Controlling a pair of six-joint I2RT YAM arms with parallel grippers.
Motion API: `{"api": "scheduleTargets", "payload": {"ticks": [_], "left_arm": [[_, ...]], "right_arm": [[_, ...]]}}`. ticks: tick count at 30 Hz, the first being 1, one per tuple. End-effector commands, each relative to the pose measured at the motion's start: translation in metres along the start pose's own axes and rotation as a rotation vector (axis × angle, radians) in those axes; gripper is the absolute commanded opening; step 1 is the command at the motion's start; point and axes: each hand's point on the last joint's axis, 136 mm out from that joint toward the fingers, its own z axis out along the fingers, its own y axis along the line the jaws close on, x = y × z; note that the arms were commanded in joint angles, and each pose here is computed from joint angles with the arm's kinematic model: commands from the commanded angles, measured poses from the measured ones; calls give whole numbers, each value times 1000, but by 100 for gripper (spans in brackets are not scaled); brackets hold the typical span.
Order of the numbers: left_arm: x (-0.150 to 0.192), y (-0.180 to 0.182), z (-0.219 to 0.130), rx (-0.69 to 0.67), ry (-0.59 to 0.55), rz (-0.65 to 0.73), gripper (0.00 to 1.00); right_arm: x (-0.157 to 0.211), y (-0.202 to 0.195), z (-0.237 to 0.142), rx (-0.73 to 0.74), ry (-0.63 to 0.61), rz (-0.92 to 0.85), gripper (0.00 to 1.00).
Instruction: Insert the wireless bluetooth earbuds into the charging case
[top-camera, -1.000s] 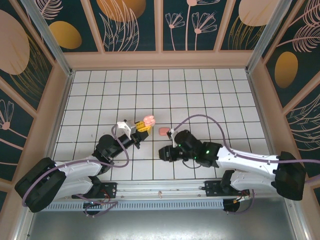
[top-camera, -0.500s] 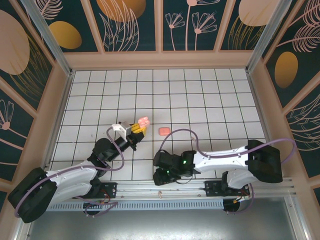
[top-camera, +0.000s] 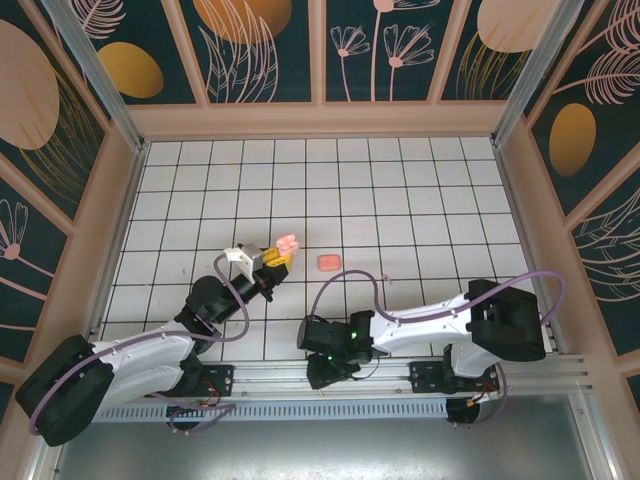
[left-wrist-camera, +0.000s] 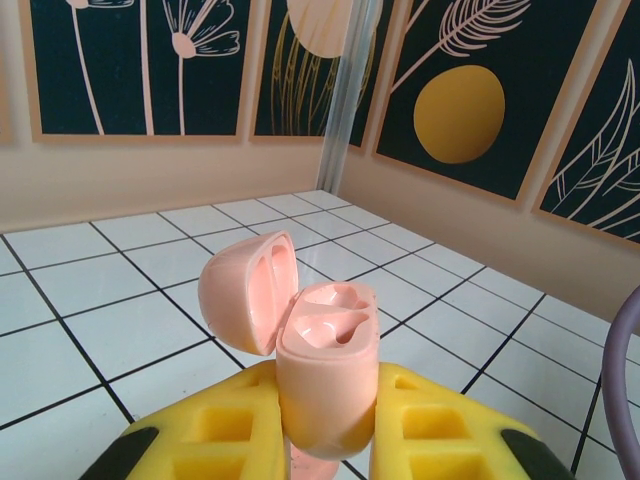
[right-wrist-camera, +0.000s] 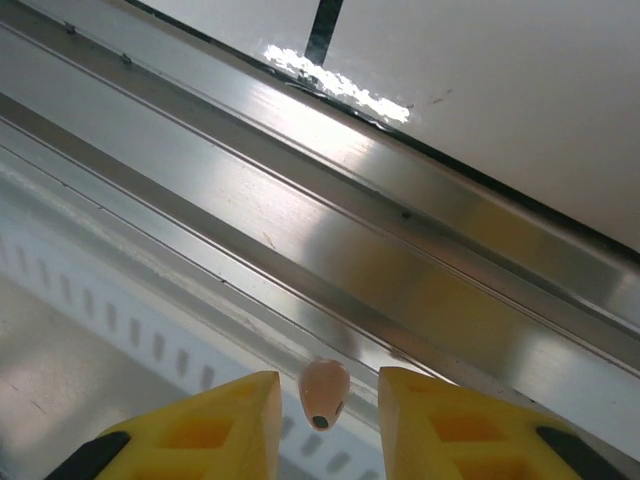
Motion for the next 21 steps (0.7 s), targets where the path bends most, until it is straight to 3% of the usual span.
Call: {"api": "scheduleTargets", "payload": {"ticks": [1, 7, 14, 21], "left_arm": [[-1, -2, -1, 8, -6, -13, 18], [-1, -2, -1, 8, -7, -11, 18], [0, -1, -1, 4, -2, -10, 17], [3, 3, 3, -14, 8, -14, 17]], "right_arm": [[4, 2, 2, 18, 26, 9, 31], [7, -3, 4, 44, 42, 12, 30], [7, -3, 5, 47, 36, 9, 20], [-4, 0, -6, 24, -35, 9, 16]]}}
